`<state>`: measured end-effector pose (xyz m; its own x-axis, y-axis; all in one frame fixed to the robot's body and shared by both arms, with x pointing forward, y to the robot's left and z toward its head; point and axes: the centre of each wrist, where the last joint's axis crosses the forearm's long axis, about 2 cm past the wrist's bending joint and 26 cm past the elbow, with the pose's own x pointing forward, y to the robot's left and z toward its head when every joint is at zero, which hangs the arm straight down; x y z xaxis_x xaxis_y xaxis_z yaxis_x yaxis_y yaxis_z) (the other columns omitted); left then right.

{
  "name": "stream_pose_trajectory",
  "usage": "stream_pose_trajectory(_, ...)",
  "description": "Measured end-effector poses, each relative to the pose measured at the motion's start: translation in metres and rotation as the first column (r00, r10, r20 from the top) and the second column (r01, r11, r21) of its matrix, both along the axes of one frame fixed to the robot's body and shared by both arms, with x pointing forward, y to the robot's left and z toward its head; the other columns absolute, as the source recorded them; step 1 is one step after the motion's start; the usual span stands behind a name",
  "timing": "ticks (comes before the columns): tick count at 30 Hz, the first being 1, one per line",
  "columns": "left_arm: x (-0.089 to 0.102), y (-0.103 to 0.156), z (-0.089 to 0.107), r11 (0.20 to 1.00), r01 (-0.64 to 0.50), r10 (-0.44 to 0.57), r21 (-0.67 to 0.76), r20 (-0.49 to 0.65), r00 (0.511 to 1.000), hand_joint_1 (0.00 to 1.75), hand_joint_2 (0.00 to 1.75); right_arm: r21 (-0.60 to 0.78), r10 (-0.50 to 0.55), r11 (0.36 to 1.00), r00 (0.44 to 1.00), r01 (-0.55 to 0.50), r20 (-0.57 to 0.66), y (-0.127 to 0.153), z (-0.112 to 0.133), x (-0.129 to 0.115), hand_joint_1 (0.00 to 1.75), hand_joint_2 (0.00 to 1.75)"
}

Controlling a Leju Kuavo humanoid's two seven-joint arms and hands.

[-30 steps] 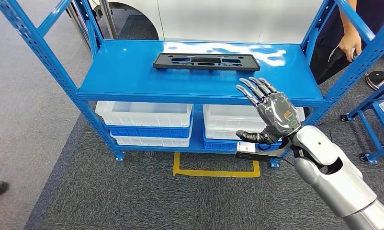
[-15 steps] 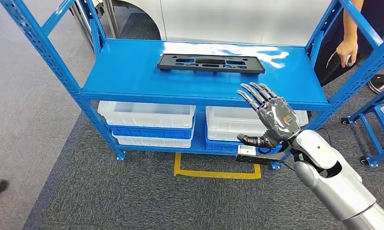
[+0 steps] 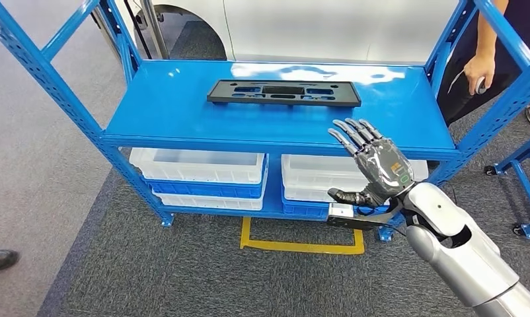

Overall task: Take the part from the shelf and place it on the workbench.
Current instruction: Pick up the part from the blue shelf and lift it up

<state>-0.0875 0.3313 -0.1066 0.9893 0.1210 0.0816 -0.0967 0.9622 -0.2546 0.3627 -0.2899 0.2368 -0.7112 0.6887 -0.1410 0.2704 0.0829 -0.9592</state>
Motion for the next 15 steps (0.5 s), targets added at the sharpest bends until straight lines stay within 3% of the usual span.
stream_pose_trajectory(15,0.0007,0.0006,0.0001,1.0,0.006,-0.006,0.0,-0.003,1.0,0.0,0.0,0.009,0.009,1.0,1.0,-0.009,-0.025,0.0012,-0.0101,-0.0047,0.0,0.0)
